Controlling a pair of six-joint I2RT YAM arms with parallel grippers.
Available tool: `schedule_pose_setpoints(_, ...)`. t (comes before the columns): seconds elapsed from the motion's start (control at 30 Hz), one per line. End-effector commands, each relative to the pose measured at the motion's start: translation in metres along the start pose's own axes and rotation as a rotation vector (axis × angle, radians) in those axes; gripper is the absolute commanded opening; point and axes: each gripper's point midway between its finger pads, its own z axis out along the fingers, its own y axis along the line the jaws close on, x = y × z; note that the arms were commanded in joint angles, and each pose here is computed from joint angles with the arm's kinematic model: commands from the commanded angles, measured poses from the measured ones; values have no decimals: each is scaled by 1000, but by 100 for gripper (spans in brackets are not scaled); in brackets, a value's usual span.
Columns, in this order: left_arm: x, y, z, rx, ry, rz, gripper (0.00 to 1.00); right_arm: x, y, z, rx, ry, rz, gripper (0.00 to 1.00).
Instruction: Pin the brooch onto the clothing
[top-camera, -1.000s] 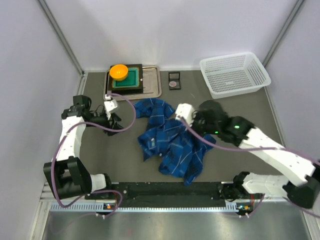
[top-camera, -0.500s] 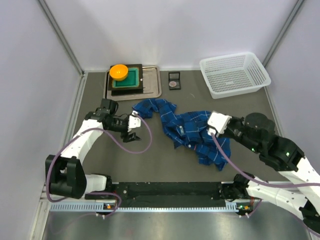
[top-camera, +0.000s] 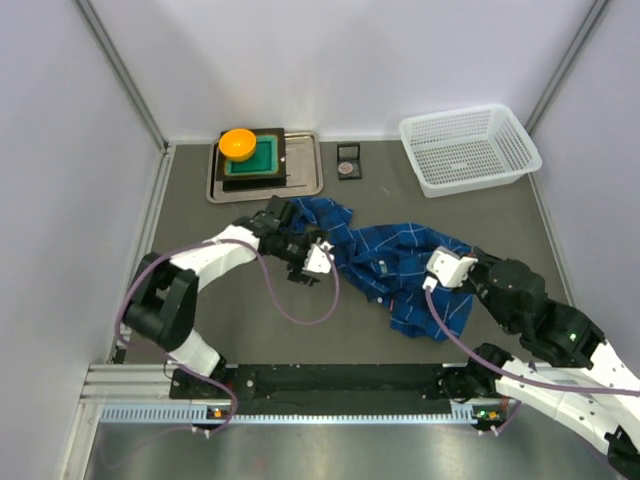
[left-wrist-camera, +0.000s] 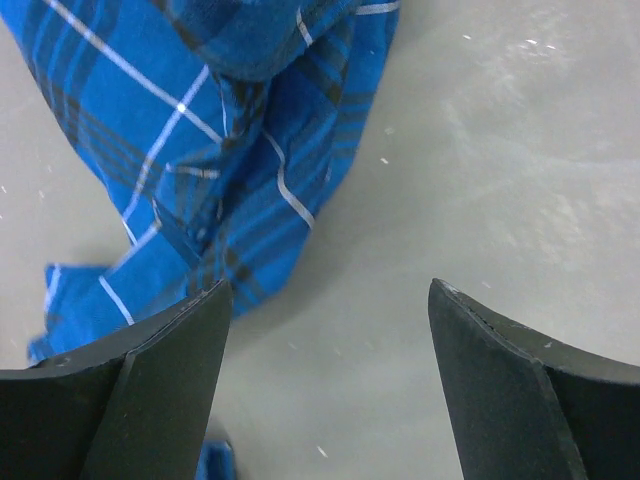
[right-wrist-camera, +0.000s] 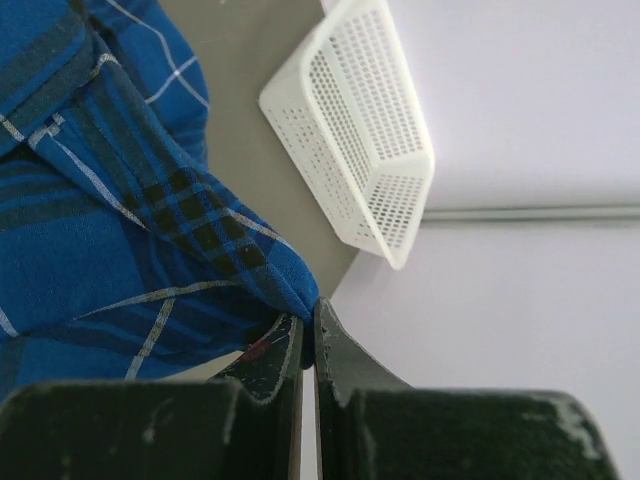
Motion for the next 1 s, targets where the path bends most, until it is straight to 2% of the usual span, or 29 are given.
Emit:
schedule_pose_setpoints(0.0, -10, 49, 30, -62, 13, 185, 84, 15, -30, -17, 155, 61, 82, 0)
schedule_pose_setpoints(0.1, -1, 64, 46, -74, 59, 228, 79, 13, -31, -19, 150, 51, 88, 0)
schedule_pose_setpoints(0.2, 12, 69, 51, -70, 104, 185, 71, 11, -31, -18, 144, 48, 93, 0)
schedule_pose_setpoints(0.3, 25, 73, 50, -54, 172, 167, 40, 7, -29, -14, 133, 44, 120, 0)
schedule_pose_setpoints(0.33, 28, 76, 44, -72, 194, 121, 31, 5, -29, -13, 128, 37, 132, 0)
schedule_pose_setpoints(0.37, 29, 83, 38, -112, 207, 80, 15, 1, -29, -9, 121, 38, 145, 0)
schedule_pose_setpoints(0.47, 26, 110, -11, -266, 230, -62, 0, -14, -38, -5, 122, 4, 172, 0)
schedule_pose_setpoints(0.5, 14, 119, -34, -338, 212, -116, 0, -27, -45, 2, 114, -9, 176, 0)
schedule_pose_setpoints(0.53, 21, 123, -62, -383, 218, -170, 0, -35, -49, 7, 112, -16, 178, 0)
schedule_pose_setpoints(0.6, 9, 125, -107, -453, 210, -208, 0, -58, -60, 26, 70, -34, 182, 0)
schedule_pose_setpoints(0.67, 10, 114, -155, -517, 265, -251, 0, -72, -70, 43, 38, -32, 192, 0)
schedule_pose_setpoints(0.7, 10, 106, -168, -537, 286, -268, 0, -84, -93, 44, 57, -62, 218, 0)
schedule_pose_setpoints(0.73, 19, 96, -184, -557, 311, -296, 0, -90, -92, 65, 23, -34, 214, 0)
schedule_pose_setpoints(0.77, 9, 64, -189, -501, 321, -317, 0, -95, -101, 68, 23, -45, 230, 0)
schedule_pose_setpoints(0.8, 7, 45, -188, -422, 352, -216, 0, -105, -114, 68, 23, -87, 240, 0)
schedule_pose_setpoints(0.83, 9, 11, -173, -310, 340, -183, 0, -108, -111, 73, 1, -96, 224, 0)
schedule_pose_setpoints(0.87, -13, -18, -169, -256, 288, -106, 0, -109, -108, 74, -17, -109, 179, 0)
schedule_pose_setpoints(0.9, -25, -46, -152, -161, 265, -27, 0, -107, -86, 79, -81, -127, 147, 0)
schedule_pose_setpoints(0.93, -19, -81, -127, -84, 244, -34, 0, -104, -79, 71, -94, -151, 100, 0)
schedule_pose_setpoints(0.97, -29, -96, -124, -97, 252, 41, 2, -91, -43, 78, -179, -146, 55, 0)
